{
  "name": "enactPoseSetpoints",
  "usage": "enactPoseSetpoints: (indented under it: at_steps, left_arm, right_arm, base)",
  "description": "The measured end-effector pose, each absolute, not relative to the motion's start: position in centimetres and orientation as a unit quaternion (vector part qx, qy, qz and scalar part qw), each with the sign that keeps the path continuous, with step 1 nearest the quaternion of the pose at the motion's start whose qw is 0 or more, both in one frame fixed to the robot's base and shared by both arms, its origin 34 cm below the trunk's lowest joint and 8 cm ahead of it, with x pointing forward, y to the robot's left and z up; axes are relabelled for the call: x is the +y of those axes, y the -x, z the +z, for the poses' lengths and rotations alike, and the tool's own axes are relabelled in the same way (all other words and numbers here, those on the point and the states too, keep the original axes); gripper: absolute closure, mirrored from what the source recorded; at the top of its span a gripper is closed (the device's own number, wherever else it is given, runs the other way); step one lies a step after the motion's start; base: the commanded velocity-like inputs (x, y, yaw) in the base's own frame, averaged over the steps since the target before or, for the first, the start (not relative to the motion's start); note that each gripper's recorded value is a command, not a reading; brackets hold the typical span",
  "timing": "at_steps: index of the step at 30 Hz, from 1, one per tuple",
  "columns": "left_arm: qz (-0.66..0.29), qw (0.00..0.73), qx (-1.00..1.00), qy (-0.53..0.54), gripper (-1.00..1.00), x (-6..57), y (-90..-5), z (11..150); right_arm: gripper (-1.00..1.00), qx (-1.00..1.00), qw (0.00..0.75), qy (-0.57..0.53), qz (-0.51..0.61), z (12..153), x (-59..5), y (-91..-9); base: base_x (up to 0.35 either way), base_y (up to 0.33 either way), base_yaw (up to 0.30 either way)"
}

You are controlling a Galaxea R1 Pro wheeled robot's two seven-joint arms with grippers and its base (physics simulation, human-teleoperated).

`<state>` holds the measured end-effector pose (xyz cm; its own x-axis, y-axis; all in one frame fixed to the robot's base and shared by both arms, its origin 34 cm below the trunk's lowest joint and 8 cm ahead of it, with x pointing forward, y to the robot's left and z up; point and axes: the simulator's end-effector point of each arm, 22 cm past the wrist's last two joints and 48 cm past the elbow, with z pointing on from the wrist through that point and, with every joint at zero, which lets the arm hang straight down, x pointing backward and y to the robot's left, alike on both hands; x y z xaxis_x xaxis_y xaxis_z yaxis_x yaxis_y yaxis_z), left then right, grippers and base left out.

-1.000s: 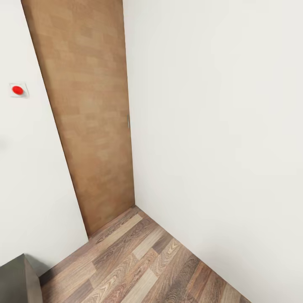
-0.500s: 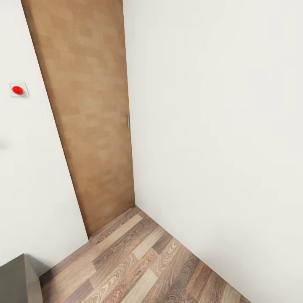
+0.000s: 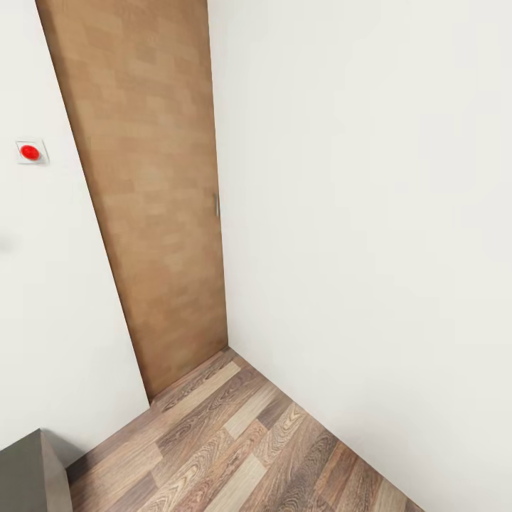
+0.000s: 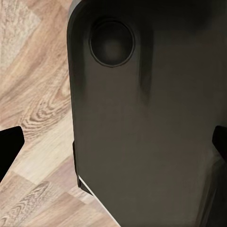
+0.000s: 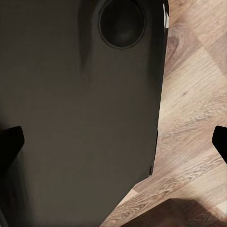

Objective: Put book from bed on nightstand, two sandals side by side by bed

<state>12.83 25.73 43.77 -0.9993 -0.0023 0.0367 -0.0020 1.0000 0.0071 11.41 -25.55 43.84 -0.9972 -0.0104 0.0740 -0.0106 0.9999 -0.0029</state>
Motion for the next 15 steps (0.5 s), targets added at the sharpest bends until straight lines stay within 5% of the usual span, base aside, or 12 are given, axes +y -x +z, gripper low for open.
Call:
enactPoseSetpoints:
  at_steps: [7, 15]
  left_arm:
    - [-0.004, 0.019, -1.0, -0.001, -1.0, 25.7, -12.8, 43.8]
    - [-0.006, 0.016, -1.0, 0.001, -1.0, 26.0, -13.0, 43.8]
  right_arm:
    - [-1.0, -0.999, 0.038, -0.006, 0.002, 43.8, -25.5, -11.4]
    - [-1.0, -1.0, 0.025, 0.0, -0.005, 43.8, -24.5, -12.0]
  base:
    - [0.0, 0.0, 0.009]
    - [0.0, 0.0, 0.147]
